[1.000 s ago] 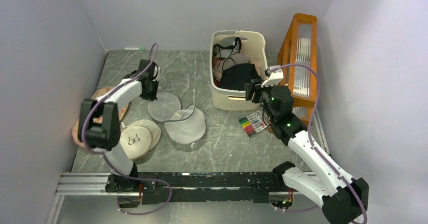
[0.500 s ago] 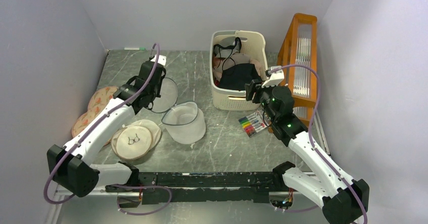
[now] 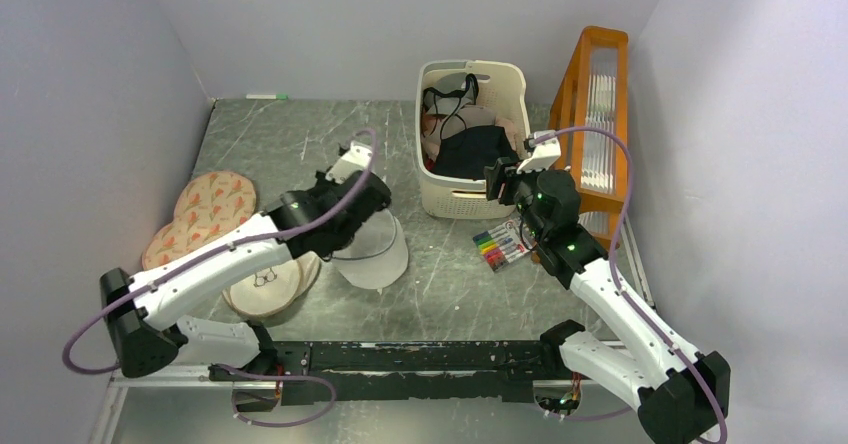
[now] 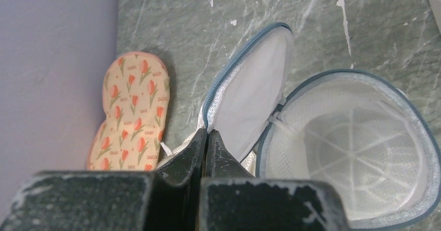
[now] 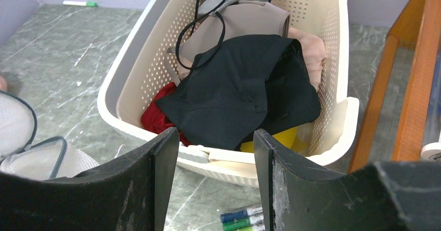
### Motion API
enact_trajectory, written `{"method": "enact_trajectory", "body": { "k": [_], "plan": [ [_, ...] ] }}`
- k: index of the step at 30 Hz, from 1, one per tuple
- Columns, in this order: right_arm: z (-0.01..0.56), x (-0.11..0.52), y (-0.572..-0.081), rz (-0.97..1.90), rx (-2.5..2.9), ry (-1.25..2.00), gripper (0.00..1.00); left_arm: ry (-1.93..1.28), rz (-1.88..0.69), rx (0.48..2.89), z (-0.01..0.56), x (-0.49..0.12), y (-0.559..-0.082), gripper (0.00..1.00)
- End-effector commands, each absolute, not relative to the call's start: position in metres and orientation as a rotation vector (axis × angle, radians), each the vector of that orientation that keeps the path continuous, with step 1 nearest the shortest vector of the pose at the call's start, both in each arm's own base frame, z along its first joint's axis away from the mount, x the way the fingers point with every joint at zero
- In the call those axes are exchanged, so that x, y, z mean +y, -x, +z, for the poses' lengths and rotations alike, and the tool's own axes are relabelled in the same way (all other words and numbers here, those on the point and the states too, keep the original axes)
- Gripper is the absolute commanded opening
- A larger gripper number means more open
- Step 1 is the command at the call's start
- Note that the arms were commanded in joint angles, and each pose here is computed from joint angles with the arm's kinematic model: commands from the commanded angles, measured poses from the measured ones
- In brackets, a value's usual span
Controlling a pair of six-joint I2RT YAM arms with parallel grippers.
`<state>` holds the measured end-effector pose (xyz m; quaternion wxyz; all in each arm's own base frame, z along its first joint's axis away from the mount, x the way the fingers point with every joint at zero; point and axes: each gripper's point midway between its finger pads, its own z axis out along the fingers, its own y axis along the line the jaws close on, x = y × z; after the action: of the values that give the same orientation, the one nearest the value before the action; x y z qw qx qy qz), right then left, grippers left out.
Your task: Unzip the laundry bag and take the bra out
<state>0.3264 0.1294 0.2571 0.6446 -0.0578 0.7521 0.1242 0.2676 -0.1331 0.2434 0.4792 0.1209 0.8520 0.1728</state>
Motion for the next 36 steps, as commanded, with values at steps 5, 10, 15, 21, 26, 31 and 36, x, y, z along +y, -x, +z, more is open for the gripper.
{"method": "enact_trajectory", "body": {
  "k": [5, 10, 15, 21, 26, 31, 36],
  "plan": [
    [0.261, 0.121, -0.332, 0.222, 1.726, 0.115, 0.54, -0.415, 0.618, 2.035, 0.233, -0.177, -0.237, 0.07],
    [0.271, 0.133, -0.325, 0.308, 1.683, 0.153, 0.54, -0.627, 0.525, 2.111, 0.191, -0.233, -0.211, 0.07],
    [0.284, 0.145, -0.315, 0.405, 1.651, 0.183, 0.54, -0.727, 0.402, 2.169, 0.161, -0.265, -0.2, 0.07],
    [0.28, 0.143, -0.295, 0.473, 1.613, 0.159, 0.54, -0.797, 0.151, 2.197, 0.134, -0.298, -0.188, 0.1],
    [0.28, 0.135, -0.285, 0.449, 1.643, 0.154, 0.54, -0.807, 0.126, 2.204, 0.117, -0.304, -0.187, 0.2],
    [0.288, 0.133, -0.279, 0.466, 1.625, 0.143, 0.54, -0.819, 0.037, 2.208, 0.112, -0.312, -0.188, 0.25],
    [0.295, 0.135, -0.274, 0.506, 1.619, 0.131, 0.54, -0.841, -0.276, 2.211, 0.126, -0.325, -0.181, 0.65]
  ]
}}
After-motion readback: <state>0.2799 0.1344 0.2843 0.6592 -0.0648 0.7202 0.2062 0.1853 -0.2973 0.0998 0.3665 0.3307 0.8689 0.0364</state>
